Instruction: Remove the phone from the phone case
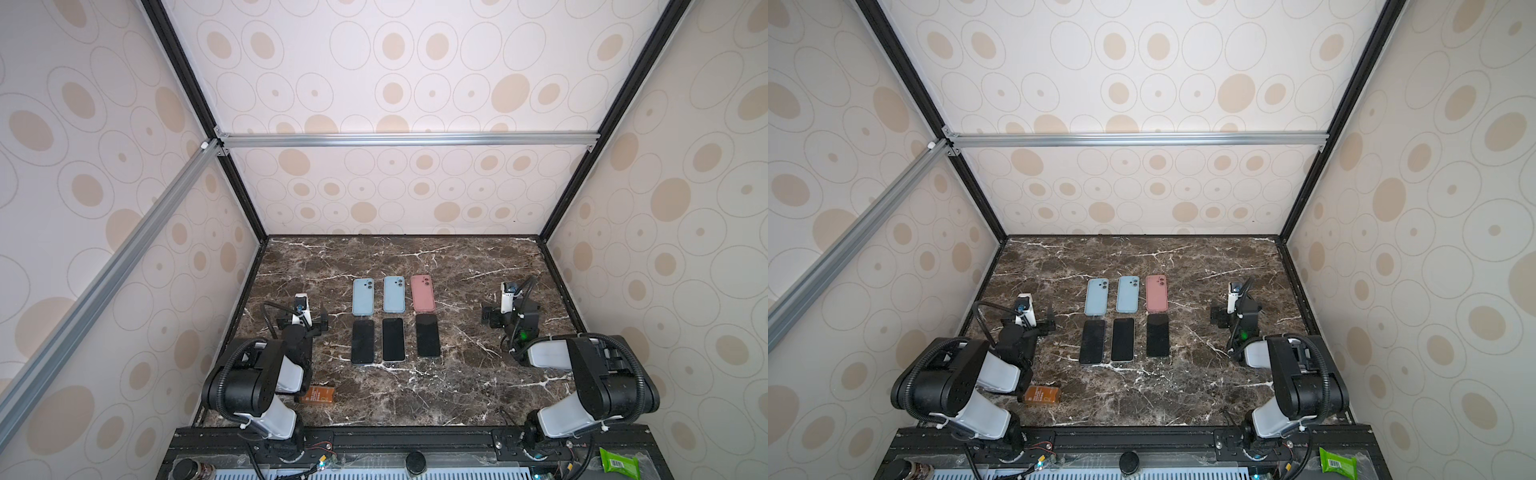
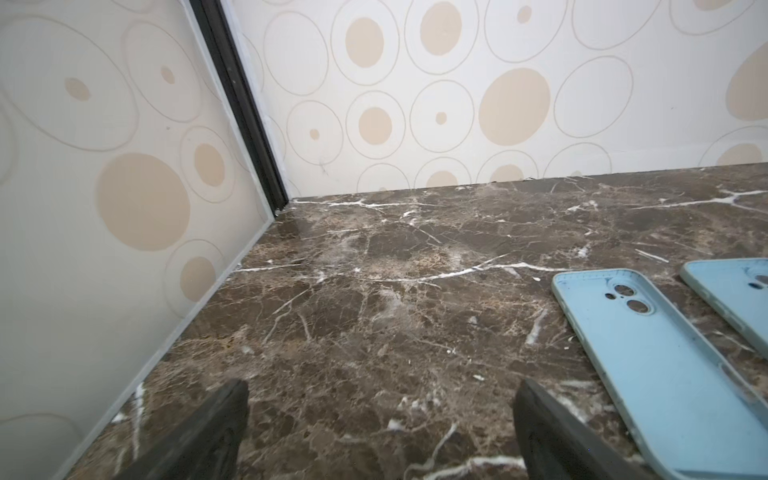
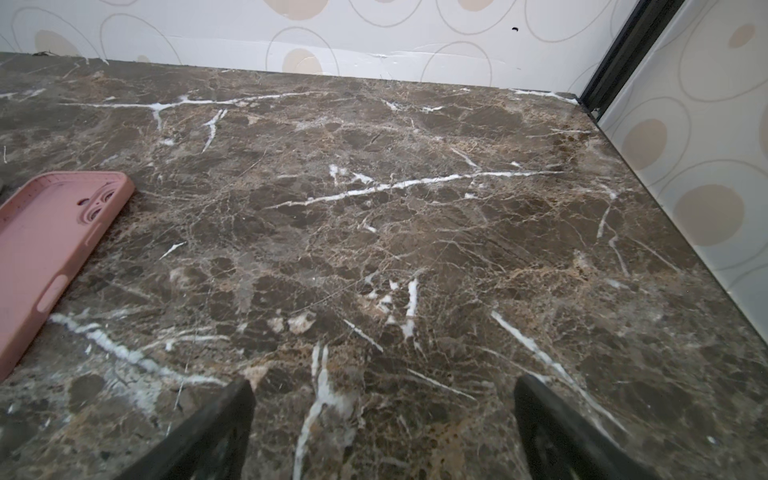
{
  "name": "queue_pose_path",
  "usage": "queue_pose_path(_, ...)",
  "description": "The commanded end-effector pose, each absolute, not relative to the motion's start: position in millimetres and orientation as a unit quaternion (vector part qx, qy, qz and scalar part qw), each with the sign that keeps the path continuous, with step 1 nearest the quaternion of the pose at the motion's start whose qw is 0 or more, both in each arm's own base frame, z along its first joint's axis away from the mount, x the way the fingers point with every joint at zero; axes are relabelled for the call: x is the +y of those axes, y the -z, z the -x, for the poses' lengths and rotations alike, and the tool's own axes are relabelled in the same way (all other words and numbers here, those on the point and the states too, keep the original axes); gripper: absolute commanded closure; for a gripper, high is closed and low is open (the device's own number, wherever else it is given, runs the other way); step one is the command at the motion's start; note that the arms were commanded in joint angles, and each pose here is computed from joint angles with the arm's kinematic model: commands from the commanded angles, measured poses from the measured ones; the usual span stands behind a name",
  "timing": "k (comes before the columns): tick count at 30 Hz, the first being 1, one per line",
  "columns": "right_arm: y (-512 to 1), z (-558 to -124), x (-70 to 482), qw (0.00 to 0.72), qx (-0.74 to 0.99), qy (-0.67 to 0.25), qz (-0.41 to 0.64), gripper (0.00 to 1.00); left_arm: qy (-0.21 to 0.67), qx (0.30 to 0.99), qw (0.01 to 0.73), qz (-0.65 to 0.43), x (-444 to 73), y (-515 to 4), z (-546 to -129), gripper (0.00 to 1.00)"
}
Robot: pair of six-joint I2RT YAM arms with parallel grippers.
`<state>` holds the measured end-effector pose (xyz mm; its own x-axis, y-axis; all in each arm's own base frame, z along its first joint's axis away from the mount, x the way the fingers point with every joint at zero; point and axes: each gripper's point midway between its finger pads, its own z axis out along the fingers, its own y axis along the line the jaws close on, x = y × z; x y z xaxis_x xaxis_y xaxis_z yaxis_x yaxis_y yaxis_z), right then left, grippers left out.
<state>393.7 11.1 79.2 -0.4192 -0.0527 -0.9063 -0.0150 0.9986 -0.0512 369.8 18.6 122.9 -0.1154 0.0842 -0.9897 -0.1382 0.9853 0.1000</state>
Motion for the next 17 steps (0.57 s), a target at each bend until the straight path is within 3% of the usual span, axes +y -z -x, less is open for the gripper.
queue_pose_path(1,-83.6,-398.4,11.8,0.542,0.84,0.009,0.021,0.0,-0.053,0.74,0.67,0.023,19.2,-128.1,-378.4,0.01)
queue_pose_path(17,-83.5,-398.3,11.6,0.542,0.84,0.009,0.021,0.0,-0.045,0.738,0.673,0.008,13.3,-129.7,-378.3,0.01)
